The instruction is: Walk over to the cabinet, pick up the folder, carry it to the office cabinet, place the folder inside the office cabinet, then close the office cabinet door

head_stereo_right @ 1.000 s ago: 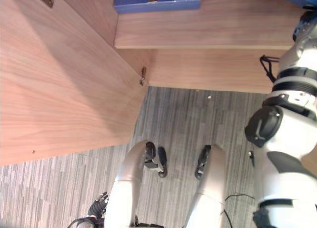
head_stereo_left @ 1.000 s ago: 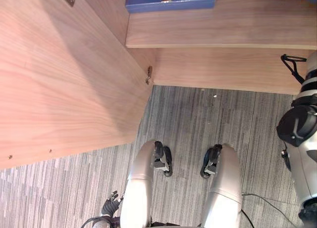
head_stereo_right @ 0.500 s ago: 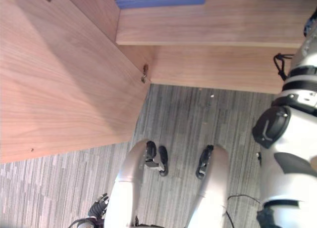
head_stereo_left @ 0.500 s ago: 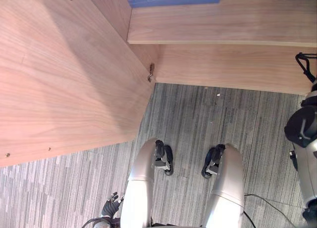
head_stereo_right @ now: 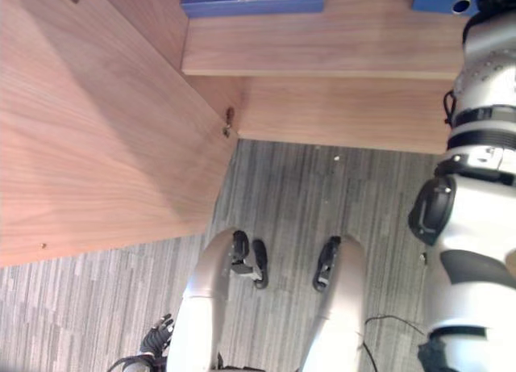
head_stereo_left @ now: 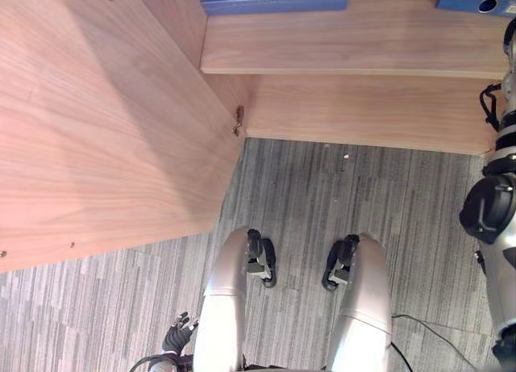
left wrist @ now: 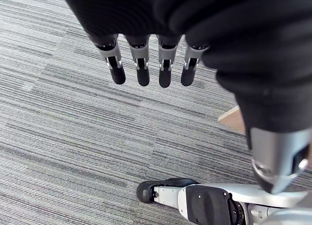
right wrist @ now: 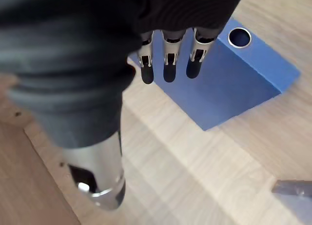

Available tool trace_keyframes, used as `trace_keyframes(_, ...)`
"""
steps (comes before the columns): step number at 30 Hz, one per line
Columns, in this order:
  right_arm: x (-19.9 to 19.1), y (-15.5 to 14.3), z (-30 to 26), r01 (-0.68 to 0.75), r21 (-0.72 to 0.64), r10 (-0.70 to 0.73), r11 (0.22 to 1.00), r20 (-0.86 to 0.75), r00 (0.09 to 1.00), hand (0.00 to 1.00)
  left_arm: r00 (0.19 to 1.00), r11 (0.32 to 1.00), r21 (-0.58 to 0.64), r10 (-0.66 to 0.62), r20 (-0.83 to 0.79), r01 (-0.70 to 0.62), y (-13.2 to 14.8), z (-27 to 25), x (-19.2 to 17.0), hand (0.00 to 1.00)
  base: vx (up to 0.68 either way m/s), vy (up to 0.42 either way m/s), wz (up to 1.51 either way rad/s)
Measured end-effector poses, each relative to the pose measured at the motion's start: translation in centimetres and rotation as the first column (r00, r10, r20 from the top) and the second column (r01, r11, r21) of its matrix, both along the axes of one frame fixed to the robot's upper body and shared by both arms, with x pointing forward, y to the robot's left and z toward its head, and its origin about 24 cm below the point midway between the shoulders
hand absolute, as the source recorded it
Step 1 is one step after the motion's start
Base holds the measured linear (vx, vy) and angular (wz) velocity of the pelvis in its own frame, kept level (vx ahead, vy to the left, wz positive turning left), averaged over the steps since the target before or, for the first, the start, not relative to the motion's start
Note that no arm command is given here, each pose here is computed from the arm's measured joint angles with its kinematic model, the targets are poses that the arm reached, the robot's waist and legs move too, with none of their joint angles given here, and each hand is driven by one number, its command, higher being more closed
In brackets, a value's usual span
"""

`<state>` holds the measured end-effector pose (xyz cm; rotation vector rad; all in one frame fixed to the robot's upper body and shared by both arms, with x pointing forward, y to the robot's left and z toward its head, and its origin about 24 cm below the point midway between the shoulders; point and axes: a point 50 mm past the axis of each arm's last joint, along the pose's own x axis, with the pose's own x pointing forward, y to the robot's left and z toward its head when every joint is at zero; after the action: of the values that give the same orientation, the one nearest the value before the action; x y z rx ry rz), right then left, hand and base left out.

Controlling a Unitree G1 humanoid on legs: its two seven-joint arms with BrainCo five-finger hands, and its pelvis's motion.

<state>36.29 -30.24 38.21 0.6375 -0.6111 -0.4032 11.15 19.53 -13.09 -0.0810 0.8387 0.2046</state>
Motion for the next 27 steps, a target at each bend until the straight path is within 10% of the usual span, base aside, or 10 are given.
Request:
trace_keyframes(18, 2.0, -0.9, -8.9, 0.058, -0.294, -0.163, 0.954, -0.346, 0.924, 0.00, 1.000, 1.000, -0.014, 0.014, -0.004, -0.014, 0.1, -0.3, -0.3, 0.00, 0.02, -0.005, -0.09)
trace_keyframes(27, 3.7, 6.0, -22.6, -0.145, -0.179, 0.006, 0.973, -0.609, 0.793, 0.00, 0.994, 0.997, -0.015, 0.074, -0.082, -0.075, 0.3, -1.3, -2.1, 0.00, 0.08, 0.025, -0.15)
